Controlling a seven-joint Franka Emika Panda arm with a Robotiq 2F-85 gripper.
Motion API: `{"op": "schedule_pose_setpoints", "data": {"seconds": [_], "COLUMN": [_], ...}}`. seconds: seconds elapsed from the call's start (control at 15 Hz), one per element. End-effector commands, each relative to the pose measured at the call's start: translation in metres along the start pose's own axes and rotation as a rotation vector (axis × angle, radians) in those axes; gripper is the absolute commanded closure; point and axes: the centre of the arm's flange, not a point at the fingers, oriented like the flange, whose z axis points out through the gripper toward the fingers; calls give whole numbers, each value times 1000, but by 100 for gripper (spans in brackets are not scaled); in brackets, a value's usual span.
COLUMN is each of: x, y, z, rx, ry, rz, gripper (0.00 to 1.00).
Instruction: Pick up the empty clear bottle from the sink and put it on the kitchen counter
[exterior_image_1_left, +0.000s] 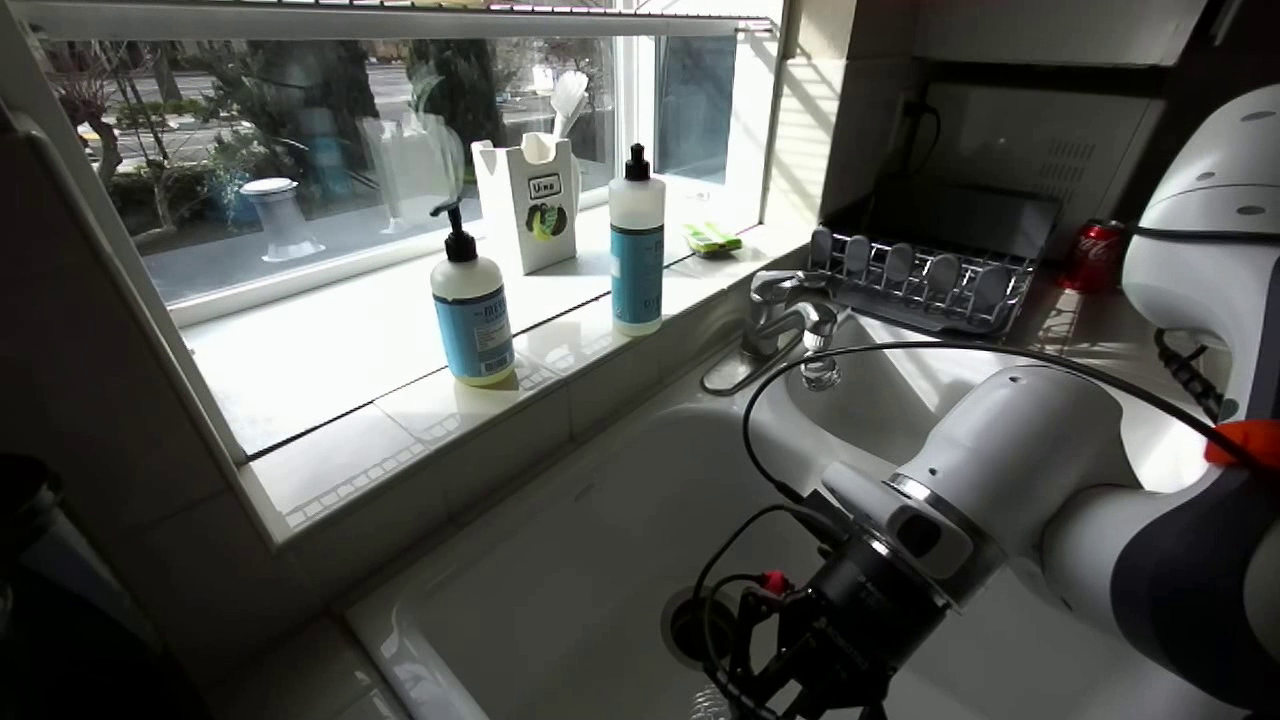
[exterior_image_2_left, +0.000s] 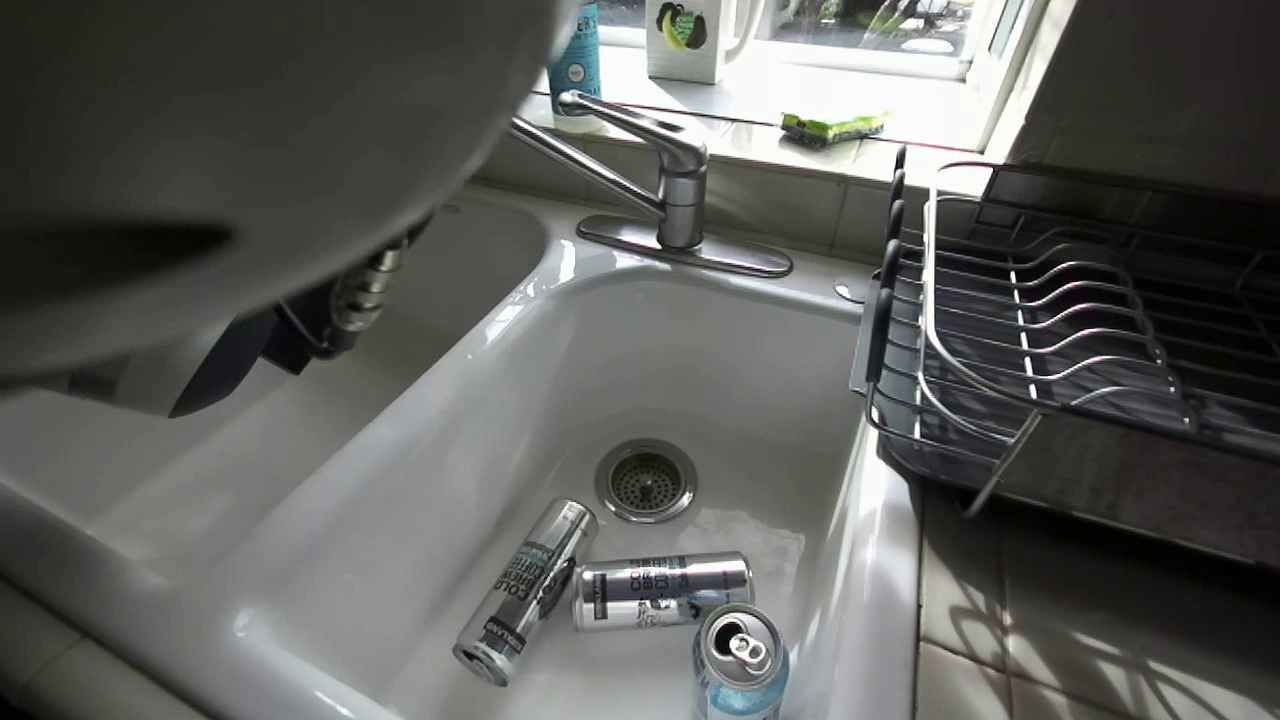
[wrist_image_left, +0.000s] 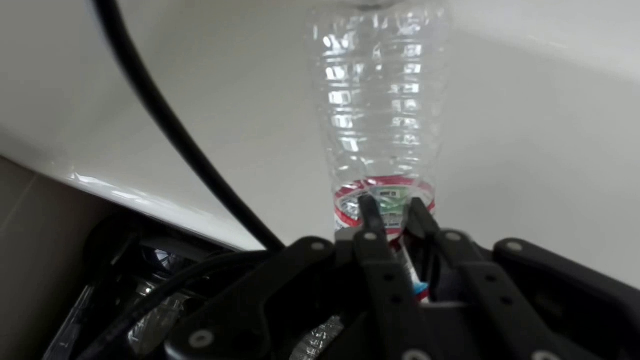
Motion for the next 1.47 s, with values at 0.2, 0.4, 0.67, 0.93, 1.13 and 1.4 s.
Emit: {"op": "schedule_pose_setpoints", "data": {"seconds": [0.2, 0.4, 0.67, 0.93, 1.13, 1.4], "x": [17, 40, 55, 70, 67, 64], "y": [1, 1, 5, 8, 11, 17], "z": [-8, -25, -36, -40, -34, -16], "rx": [-61, -163, -248, -246, -218, -164], "ry": [75, 178, 323, 476, 535, 618], "rz": [6, 16, 93, 175, 235, 302], "gripper": [96, 96, 96, 96, 96, 96]}}
